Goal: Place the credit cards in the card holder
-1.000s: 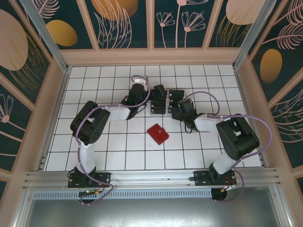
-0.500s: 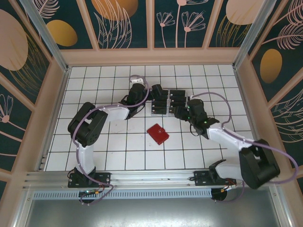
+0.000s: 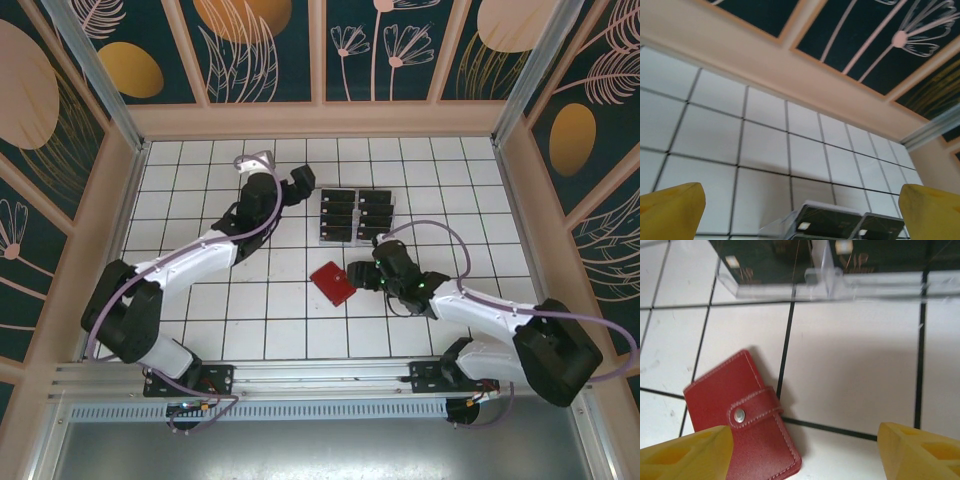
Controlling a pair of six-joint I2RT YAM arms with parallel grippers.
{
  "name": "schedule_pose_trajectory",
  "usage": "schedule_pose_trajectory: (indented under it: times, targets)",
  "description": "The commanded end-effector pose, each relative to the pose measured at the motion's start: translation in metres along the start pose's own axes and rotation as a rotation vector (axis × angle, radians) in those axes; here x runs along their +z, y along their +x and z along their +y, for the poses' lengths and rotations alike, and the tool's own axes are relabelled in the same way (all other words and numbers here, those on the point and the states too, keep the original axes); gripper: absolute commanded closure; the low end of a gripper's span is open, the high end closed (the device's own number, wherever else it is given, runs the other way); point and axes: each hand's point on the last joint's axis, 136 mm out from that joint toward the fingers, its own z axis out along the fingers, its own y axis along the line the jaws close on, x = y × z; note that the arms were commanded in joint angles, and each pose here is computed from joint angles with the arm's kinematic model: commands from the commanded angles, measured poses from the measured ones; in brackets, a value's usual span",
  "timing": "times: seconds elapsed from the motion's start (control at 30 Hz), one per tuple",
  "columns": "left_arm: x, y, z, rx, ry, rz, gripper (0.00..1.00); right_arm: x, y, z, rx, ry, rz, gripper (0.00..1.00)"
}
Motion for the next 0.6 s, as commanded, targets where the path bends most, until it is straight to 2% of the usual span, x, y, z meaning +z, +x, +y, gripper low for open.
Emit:
schedule_pose_trajectory:
  times: [0.0,0.17,0.23,0.4,0.5,0.57]
  targets:
    - [-0.012,0.025,0.051,0.017,-0.201,0.074,0.01,0.008,0.003,0.010,0.038,-0.030,-0.008,0.24]
    - [-0.028,0.044,0.067,0.068,-0.220,0.146,0.01,0.019,0.015,0.012,0.054,-0.029,0.025,0.24]
    - [-0.037,0.044,0.075,0.069,-0.229,0.123,0.01,0.022,0.018,0.015,0.064,-0.039,0.035,0.24]
    - [-0.069,0.030,0.104,-0.033,-0.272,-0.029,0.01,0.029,0.028,0.027,0.073,-0.059,0.068,0.25]
    - [-0.076,0.034,0.096,0.010,-0.206,0.000,0.01,0.034,0.036,0.040,0.077,-0.079,0.104,0.25]
    - [-0.077,0.037,0.096,0.013,-0.212,0.025,0.01,0.036,0.041,0.055,0.075,-0.110,0.128,0.26]
